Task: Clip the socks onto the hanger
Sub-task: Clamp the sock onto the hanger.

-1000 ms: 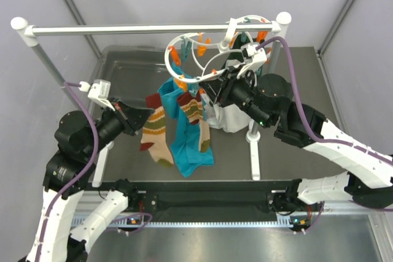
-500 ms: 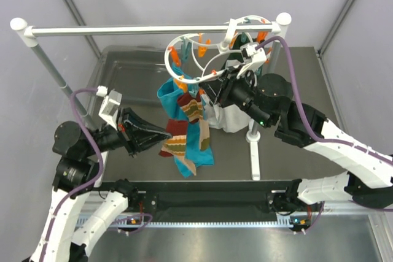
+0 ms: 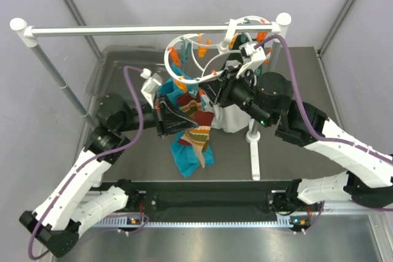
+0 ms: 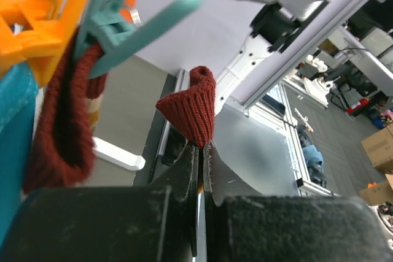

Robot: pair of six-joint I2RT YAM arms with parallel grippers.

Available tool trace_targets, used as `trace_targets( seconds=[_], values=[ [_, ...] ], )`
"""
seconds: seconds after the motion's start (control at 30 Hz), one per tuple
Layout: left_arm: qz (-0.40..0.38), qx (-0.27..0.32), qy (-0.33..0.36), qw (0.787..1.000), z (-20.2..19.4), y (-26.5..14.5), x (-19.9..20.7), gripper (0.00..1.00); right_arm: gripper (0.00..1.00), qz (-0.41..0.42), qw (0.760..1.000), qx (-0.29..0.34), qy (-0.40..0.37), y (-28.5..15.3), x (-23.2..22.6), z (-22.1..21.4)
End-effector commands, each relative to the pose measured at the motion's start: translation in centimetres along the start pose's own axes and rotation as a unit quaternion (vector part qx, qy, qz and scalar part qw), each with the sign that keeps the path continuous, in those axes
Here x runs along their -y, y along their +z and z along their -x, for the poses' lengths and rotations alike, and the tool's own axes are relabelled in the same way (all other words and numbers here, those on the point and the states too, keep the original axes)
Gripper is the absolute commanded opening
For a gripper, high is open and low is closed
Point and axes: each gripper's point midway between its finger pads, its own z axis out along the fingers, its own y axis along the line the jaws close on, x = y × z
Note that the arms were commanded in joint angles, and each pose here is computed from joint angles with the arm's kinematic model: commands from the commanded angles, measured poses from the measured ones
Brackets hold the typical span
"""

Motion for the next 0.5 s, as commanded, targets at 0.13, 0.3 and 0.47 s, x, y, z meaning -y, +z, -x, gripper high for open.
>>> trace_targets(
  seconds=[0.13, 0.3, 0.47],
  values=[
    [0.037, 0.022, 0.063, 0.997, 1.2, 1.9, -2.3, 0.0, 0.0, -0.018, 0.996, -0.082, -0.034, -1.1, 1.5, -3.8],
    [0.051, 0.03, 0.057, 0.997, 1.6, 2.3, -3.3, 0.0, 0.0, 0.013, 0.993, -0.104, -0.048, -2.8, 1.0, -4.2],
    [0.043, 0.049, 0.059, 0.996, 2.4, 2.6, -3.1, 0.0, 0.0, 0.047, 0.988, -0.132, -0.063, -4.1, 0.3, -4.7]
  ],
)
